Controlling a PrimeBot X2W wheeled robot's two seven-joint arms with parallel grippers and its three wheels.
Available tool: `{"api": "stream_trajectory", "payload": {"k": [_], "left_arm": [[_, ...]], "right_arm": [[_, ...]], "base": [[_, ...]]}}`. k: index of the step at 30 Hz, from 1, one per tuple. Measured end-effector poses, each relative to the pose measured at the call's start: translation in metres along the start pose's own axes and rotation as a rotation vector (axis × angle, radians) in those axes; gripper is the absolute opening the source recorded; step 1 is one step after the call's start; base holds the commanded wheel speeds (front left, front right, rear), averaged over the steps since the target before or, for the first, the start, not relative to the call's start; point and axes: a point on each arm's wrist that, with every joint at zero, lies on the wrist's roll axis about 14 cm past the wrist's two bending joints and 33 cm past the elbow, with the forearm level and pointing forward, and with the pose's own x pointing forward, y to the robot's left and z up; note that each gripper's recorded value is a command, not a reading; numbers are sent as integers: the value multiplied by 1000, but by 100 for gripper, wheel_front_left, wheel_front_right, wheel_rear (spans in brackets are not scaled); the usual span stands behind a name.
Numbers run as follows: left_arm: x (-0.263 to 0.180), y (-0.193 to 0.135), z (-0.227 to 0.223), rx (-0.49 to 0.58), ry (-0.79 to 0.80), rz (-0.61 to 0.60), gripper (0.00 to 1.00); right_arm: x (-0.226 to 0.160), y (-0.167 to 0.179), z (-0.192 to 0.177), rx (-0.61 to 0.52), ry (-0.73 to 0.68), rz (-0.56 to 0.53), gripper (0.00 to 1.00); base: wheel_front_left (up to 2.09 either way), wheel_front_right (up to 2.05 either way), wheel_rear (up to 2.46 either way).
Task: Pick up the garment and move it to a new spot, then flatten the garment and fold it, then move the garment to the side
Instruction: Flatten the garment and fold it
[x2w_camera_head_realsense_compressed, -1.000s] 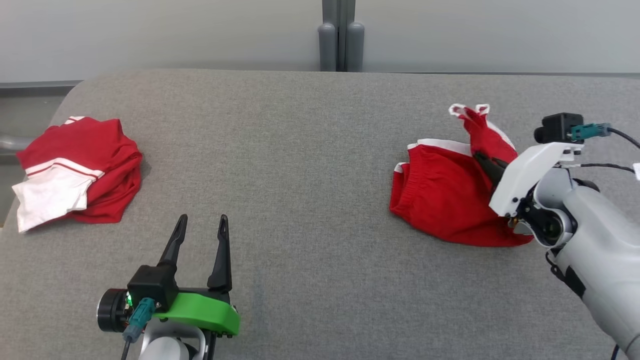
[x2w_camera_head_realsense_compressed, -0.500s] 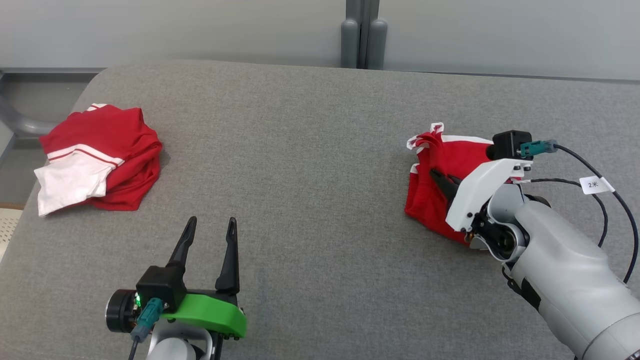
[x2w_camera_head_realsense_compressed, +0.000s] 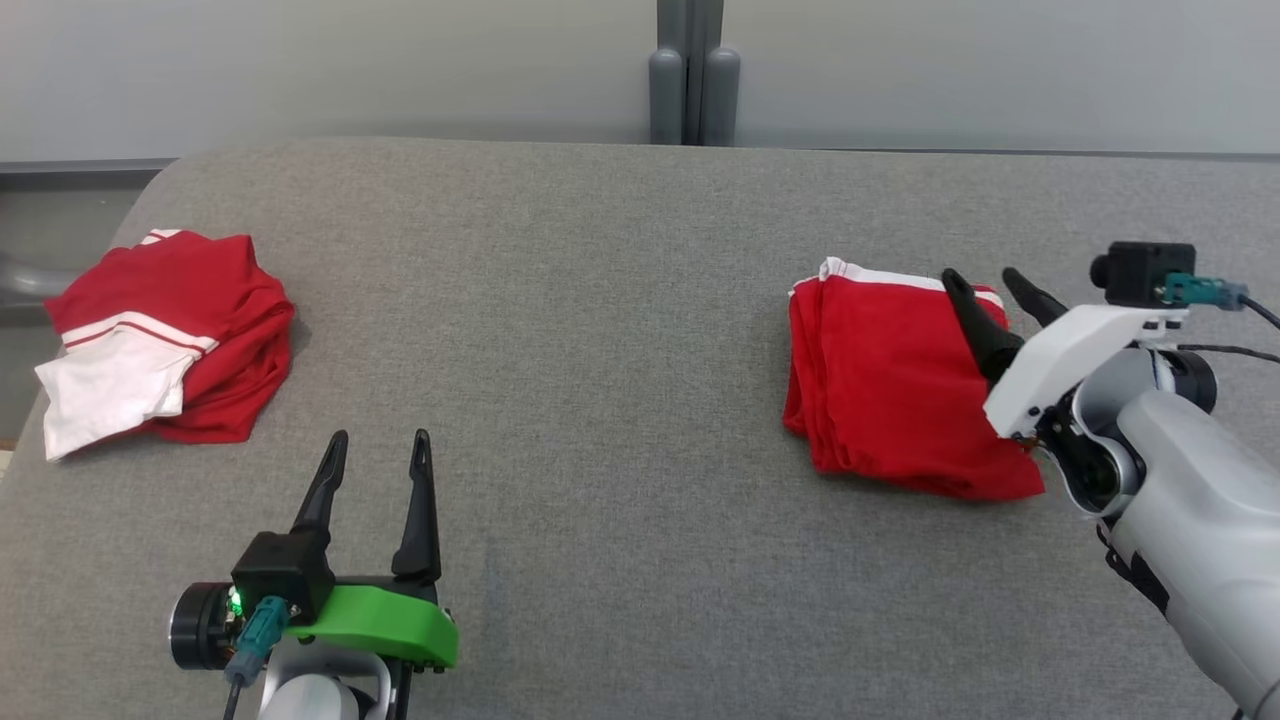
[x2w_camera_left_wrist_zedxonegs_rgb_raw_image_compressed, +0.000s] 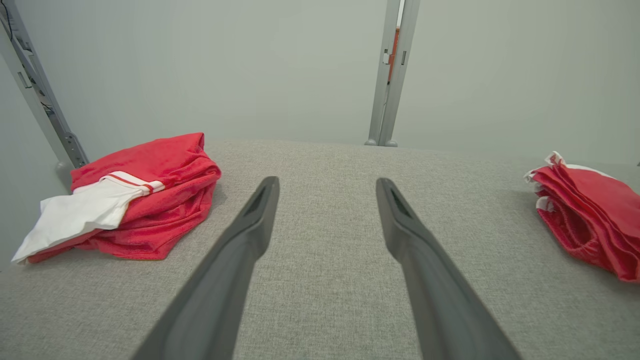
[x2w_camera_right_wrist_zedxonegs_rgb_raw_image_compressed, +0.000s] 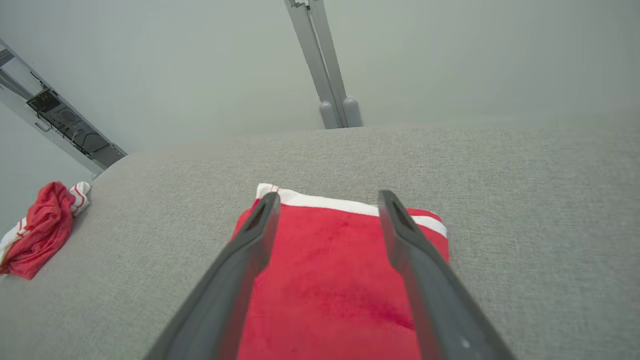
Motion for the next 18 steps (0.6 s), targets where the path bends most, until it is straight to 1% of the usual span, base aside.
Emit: {"api": "stream_trajectory", "payload": {"k": [6, 12, 15, 18], "left_arm": [[2, 1, 0, 4, -1, -3, 100], [3, 1, -1, 9, 1, -5, 100], [2, 2, -1, 12, 2, -4, 100], [2, 2, 0, 15, 0, -4, 100]], "right_arm": [[-18, -34, -2, -27, -40, -75, 100], [-32, -59, -8, 16, -91, -149, 100], [-39, -64, -4, 23, -120, -168, 100], [-47, -66, 10, 23, -185, -177, 100]], "base": [[0, 0, 0], [0, 0, 0], [0, 0, 0], [0, 0, 0]]}}
